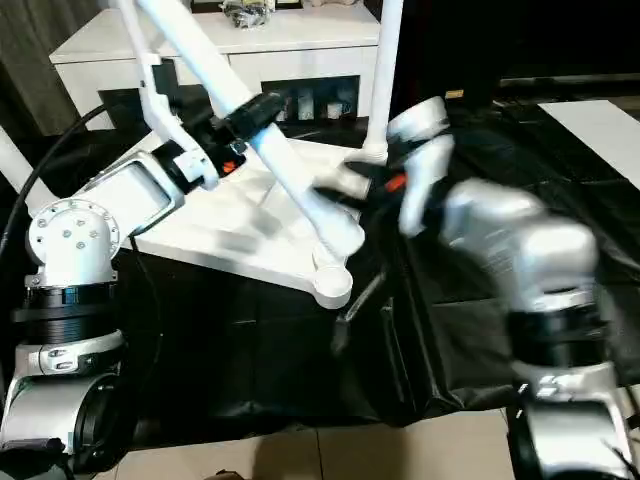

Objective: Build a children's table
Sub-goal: Pick table leg

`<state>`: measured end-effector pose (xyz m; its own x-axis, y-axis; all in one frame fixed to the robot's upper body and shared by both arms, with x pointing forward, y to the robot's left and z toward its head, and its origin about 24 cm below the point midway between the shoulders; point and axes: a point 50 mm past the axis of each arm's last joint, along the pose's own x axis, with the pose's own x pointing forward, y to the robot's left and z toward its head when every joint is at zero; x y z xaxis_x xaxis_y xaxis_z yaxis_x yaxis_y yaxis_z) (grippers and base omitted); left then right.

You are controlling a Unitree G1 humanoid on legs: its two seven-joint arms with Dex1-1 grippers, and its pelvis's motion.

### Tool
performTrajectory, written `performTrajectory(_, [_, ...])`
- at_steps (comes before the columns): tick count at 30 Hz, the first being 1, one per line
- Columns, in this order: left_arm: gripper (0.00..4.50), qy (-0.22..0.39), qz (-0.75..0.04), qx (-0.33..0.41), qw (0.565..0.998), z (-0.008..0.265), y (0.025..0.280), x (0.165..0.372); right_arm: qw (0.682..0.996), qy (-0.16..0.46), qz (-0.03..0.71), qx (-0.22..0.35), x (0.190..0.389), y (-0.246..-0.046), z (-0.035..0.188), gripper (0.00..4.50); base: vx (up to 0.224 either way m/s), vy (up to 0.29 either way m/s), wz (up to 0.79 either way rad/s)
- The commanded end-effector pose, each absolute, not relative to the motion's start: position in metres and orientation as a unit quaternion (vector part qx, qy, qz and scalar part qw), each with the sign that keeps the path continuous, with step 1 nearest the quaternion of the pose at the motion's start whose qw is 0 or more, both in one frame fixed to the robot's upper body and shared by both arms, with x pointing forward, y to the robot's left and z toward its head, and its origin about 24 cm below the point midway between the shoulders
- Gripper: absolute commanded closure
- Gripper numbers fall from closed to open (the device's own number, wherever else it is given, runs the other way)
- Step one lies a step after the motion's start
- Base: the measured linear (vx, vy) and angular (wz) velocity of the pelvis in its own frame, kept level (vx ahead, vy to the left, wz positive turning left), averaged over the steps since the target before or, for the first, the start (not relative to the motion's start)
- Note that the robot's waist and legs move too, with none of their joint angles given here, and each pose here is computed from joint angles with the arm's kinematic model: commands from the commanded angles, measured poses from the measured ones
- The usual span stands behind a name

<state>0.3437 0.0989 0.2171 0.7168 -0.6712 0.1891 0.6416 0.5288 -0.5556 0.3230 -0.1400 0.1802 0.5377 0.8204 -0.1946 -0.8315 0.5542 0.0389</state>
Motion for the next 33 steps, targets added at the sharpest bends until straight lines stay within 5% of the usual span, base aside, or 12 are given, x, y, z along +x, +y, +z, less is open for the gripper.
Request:
performTrajectory(1, [2.69,0.020,-0.387,-0.292,0.874,0.219,0.097,0.340,0.869,0.096,0.483,-0.055,0.320,-0.129,0.175,0.77,0.000,0.000,0.00])
performTrajectory(9, [2.69,0.025,-0.387,-0.260,0.884,0.216,0.096,0.340,0.860,0.111,0.487,-0.105,0.322,-0.114,0.161,1.52,0.000,0.000,0.00])
performTrajectory(19, [2.69,0.025,-0.382,-0.244,0.891,0.213,0.097,0.341,0.854,0.114,0.499,-0.088,0.318,-0.109,0.157,2.36,0.000,0.000,0.00])
performTrajectory(26, [2.69,0.014,-0.406,-0.215,0.888,0.211,0.098,0.336,0.805,0.113,0.580,-0.049,0.296,-0.108,0.150,2.64,0.000,0.000,0.00])
performTrajectory(28, [2.69,0.008,-0.433,-0.209,0.877,0.212,0.097,0.331,0.797,0.116,0.592,-0.034,0.292,-0.109,0.148,2.65,0.000,0.000,0.00])
performTrajectory(30, [2.13,0.004,-0.485,-0.221,0.846,0.213,0.096,0.321,0.786,0.116,0.608,-0.009,0.288,-0.111,0.148,2.65,0.000,0.000,0.00])
performTrajectory(33, [1.91,-0.028,-0.597,-0.284,0.750,0.221,0.099,0.300,0.761,0.113,0.638,0.035,0.279,-0.116,0.149,2.66,0.000,0.000,0.00])
